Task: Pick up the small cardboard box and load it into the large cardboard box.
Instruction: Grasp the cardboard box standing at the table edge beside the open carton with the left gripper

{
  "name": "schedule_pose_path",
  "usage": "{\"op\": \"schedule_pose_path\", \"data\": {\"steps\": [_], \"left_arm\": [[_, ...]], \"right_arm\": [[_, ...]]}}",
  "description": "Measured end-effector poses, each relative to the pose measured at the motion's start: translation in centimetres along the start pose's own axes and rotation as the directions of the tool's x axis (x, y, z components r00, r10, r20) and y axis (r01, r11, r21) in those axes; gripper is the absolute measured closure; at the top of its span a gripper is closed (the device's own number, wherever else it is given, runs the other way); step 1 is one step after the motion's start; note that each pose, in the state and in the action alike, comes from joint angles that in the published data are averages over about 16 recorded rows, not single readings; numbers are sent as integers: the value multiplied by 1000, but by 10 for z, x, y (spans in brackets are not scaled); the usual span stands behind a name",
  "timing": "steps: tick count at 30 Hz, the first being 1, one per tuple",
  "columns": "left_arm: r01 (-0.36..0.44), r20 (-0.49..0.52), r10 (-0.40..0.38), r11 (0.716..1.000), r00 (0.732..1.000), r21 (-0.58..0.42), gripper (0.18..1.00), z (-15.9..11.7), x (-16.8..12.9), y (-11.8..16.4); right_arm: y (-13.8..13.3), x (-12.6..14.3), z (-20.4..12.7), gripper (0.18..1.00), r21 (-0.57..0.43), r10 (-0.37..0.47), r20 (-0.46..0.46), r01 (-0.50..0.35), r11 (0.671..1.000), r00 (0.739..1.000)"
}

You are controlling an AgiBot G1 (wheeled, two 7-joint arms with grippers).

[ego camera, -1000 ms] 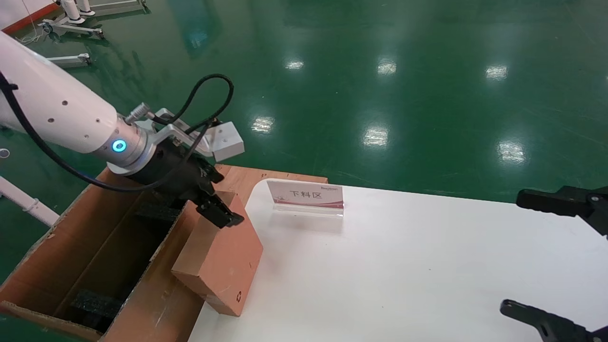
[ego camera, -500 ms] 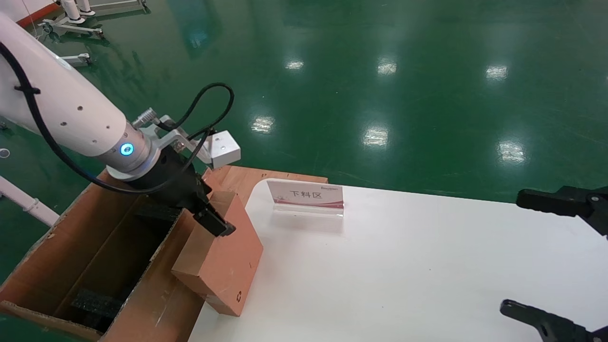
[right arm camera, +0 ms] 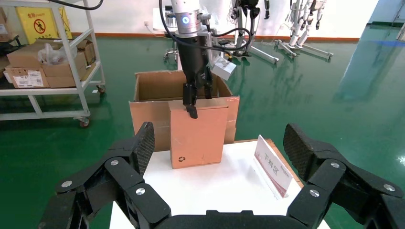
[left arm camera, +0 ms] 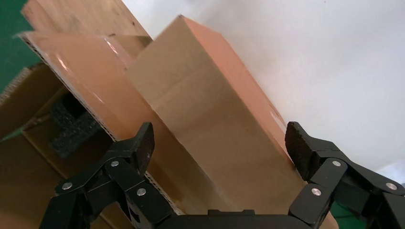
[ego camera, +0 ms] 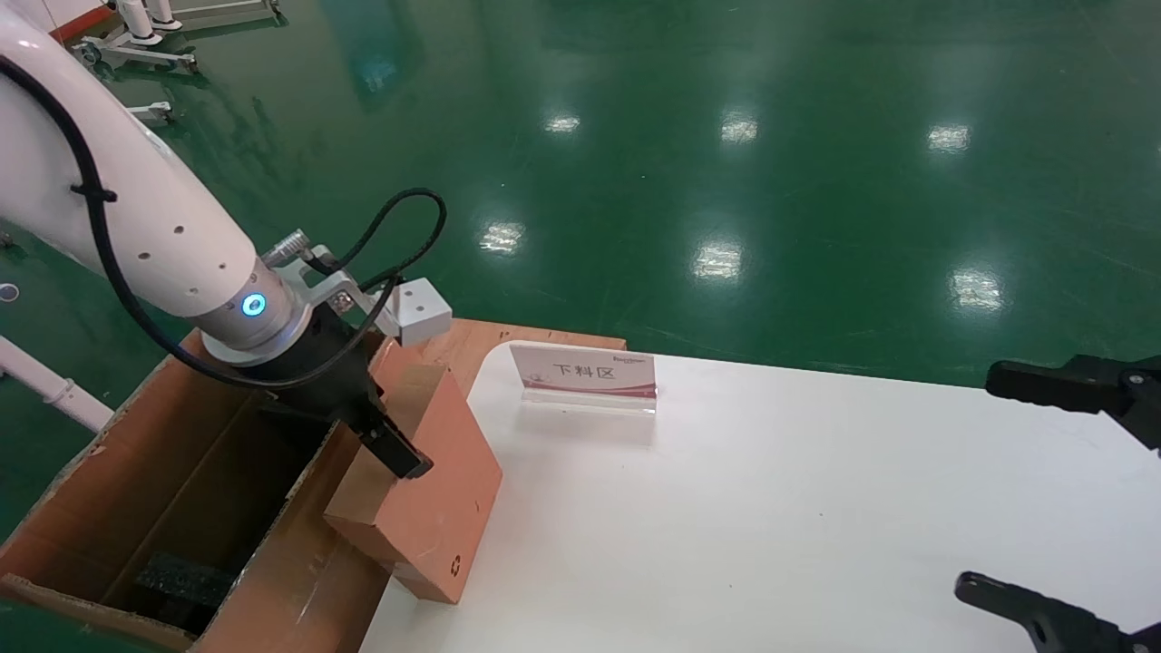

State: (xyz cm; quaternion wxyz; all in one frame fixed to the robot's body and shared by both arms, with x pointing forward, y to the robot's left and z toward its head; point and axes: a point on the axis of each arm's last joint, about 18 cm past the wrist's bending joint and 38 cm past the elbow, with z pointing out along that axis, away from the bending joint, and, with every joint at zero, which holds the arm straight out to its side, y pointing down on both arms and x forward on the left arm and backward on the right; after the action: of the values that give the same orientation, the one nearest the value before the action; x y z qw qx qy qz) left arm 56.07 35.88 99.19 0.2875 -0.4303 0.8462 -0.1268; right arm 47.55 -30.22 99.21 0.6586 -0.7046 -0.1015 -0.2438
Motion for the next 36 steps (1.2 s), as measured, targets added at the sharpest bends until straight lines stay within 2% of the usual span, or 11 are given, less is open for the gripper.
{"op": "schedule_pose_path", "data": {"steps": [19,36], "left_arm": [[18,-17,-19,998,1000,-66,184,5,8,6],[19,-17,-20,998,1000,-64,208,5,8,6]], "right_arm": [[0,0,0,178,0,0,0,0,1000,1000],[0,0,0,191,0,0,-1,0,1000,1000]]}}
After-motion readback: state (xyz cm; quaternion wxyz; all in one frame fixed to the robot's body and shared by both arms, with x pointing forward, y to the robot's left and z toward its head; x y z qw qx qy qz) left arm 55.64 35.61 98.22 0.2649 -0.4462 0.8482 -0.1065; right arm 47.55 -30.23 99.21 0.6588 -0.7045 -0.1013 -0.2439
